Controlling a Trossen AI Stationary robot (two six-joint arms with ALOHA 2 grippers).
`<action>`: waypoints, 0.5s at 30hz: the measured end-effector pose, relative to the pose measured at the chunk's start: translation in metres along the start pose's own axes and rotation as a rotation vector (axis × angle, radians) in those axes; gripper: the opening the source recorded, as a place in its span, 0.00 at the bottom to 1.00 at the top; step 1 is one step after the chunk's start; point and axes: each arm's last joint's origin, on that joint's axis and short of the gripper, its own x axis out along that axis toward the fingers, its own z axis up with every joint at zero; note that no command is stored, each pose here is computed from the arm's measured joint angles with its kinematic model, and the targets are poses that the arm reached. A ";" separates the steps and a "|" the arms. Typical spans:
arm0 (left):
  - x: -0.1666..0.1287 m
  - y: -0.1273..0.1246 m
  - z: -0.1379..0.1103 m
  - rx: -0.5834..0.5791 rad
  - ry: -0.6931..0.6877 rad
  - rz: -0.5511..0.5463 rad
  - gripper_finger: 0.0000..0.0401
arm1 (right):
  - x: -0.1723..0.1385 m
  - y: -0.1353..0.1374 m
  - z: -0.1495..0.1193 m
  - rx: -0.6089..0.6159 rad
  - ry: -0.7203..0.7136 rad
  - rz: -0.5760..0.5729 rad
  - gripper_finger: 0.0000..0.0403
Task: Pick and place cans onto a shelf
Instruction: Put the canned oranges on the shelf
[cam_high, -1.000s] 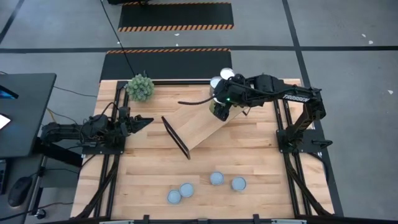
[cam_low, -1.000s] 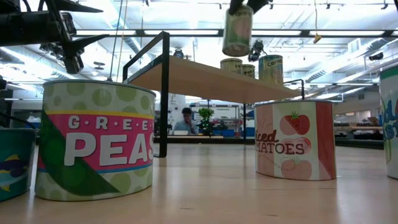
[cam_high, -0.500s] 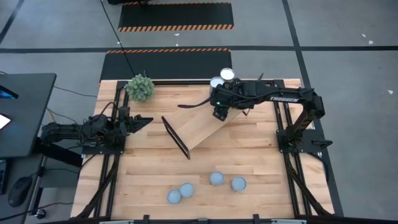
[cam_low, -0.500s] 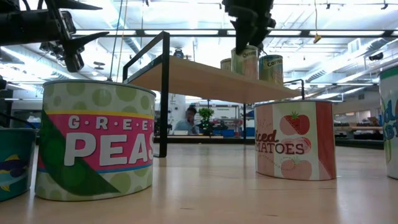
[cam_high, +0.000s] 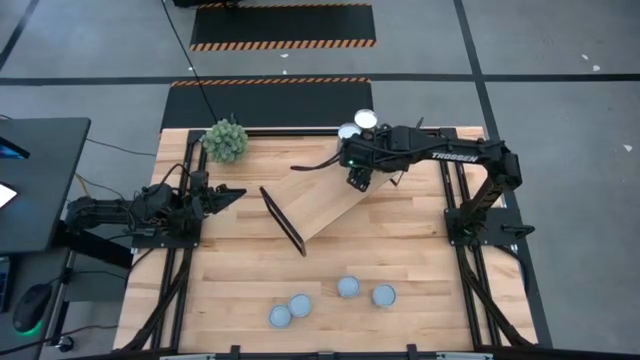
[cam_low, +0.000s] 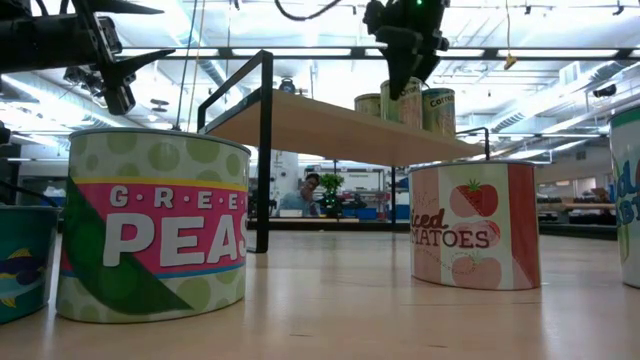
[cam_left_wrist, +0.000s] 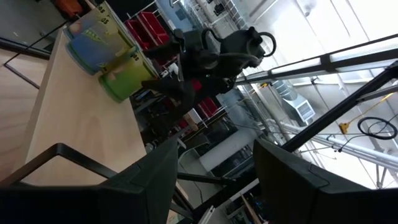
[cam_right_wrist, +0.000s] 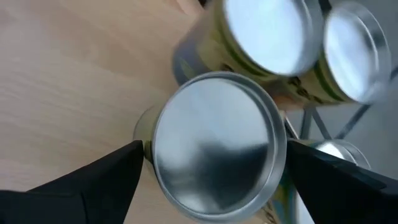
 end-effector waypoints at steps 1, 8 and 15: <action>0.000 0.000 0.000 0.000 0.000 0.000 0.54 | 0.000 -0.001 0.000 0.004 0.004 -0.003 0.99; 0.000 0.000 0.000 0.000 0.000 0.000 0.54 | -0.002 -0.002 0.001 0.009 0.002 0.006 0.99; 0.000 0.000 0.000 0.000 0.000 0.000 0.54 | -0.010 -0.001 0.000 -0.010 0.018 0.038 0.99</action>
